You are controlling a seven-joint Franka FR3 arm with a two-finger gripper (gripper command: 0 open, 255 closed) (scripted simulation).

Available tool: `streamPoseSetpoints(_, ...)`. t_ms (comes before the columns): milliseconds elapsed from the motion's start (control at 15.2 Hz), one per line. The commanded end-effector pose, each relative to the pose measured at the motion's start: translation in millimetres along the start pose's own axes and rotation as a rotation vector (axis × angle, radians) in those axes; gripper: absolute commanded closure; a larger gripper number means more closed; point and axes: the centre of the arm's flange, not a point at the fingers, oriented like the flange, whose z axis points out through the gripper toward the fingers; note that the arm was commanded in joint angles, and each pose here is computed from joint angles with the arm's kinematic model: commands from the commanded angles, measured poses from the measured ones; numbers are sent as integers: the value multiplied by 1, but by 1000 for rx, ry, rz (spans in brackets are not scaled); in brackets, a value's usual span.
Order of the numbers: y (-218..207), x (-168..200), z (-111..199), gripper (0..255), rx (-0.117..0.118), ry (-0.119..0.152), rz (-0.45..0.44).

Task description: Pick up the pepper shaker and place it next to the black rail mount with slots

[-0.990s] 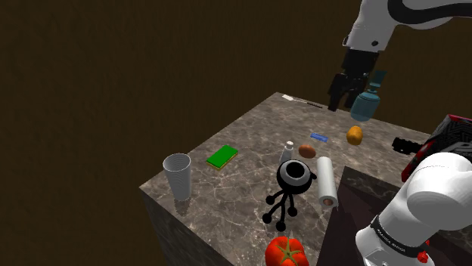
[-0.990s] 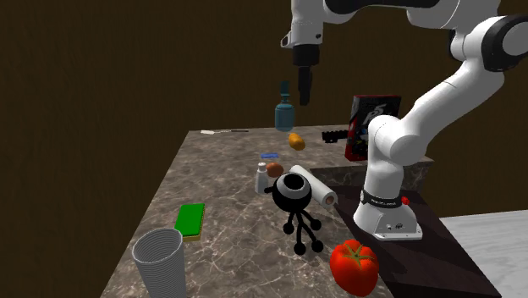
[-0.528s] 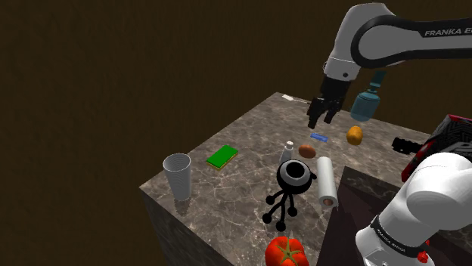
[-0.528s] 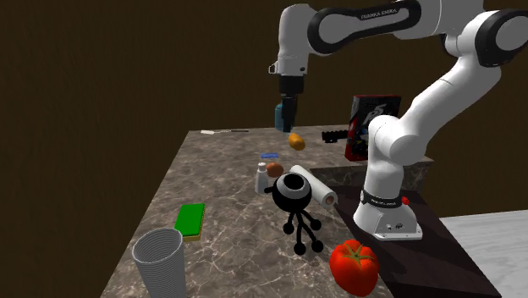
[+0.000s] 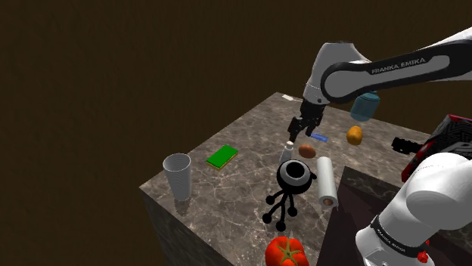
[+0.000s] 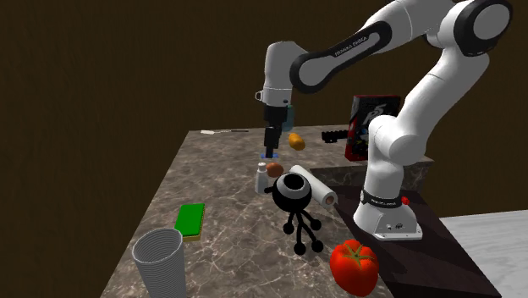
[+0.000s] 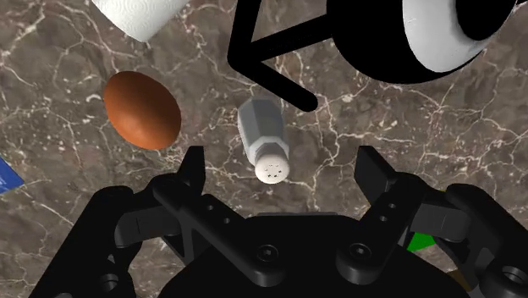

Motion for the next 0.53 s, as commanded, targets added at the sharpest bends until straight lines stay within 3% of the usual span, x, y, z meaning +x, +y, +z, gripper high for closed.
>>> streamPoseSetpoints(0,0,12,23,0,-7,18,0)
streamPoseSetpoints(132,0,22,41,0,-14,30,1)
streamPoseSetpoints(462,1,23,68,0,-14,30,1)
